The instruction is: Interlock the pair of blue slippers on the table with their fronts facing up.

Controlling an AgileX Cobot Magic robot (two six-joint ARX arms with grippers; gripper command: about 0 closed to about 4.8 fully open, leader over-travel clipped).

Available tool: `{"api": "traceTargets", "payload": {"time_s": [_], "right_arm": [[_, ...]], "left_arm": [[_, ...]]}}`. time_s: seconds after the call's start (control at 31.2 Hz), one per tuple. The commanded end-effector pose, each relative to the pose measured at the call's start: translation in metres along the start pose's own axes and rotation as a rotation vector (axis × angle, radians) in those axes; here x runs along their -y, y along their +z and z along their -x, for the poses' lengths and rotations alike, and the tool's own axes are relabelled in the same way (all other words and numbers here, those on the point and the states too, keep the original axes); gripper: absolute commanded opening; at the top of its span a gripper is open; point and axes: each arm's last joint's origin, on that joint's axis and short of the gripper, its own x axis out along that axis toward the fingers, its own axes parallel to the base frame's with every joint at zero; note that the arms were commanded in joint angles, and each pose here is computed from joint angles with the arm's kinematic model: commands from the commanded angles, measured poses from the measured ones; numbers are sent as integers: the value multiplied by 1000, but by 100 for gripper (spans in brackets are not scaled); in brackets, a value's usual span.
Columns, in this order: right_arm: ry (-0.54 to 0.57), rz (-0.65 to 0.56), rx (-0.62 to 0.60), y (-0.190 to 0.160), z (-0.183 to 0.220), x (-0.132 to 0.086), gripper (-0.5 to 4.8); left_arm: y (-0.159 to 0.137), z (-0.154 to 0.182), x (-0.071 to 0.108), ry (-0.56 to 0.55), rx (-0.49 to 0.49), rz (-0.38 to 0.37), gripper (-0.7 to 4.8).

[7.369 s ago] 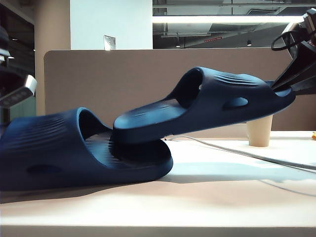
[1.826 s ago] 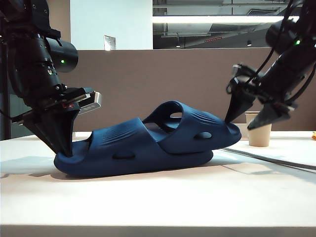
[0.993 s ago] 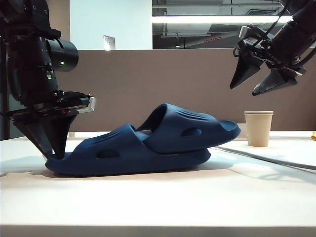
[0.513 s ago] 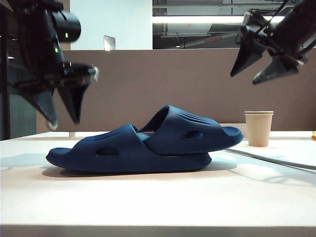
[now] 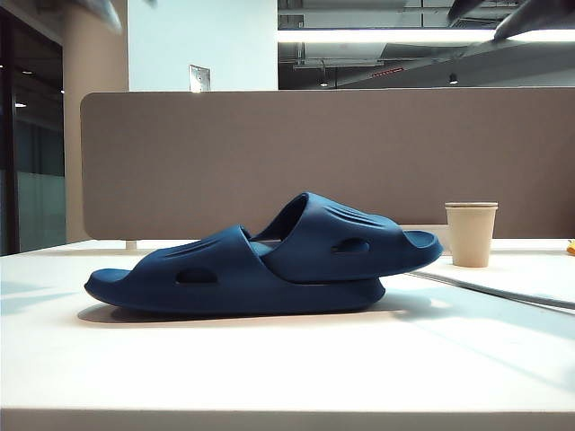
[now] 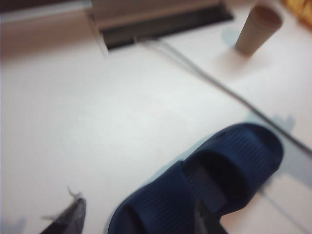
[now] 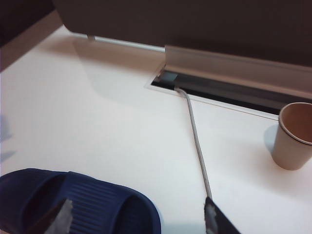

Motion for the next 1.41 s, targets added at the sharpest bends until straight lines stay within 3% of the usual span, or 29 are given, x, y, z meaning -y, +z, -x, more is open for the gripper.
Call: {"api": "traceTargets", "payload": {"time_s": [0.03,0.29,0.58,0.83,1.22,1.41], "right_arm": [[-41,0,71,-4,28,-10,342],[-135,-7,180,-24,91,-32,337],[-135,-12,245,-45,130,-48,337],[-130,-7,376,-79,154,-57,332],[-97,-6,420,-125,158,-58,332],[-51,-33,402,-140,153,-57,289]], "left_arm": [[3,51,14,-3,148,-22,286],[-26,168,46,52,455,-95,277],[-98,230,63,97,655,-126,268],[-142,231,63,104,689,-99,268],[-175,172,49,63,525,-18,268],[-187,153,44,57,541,3,268]]}}
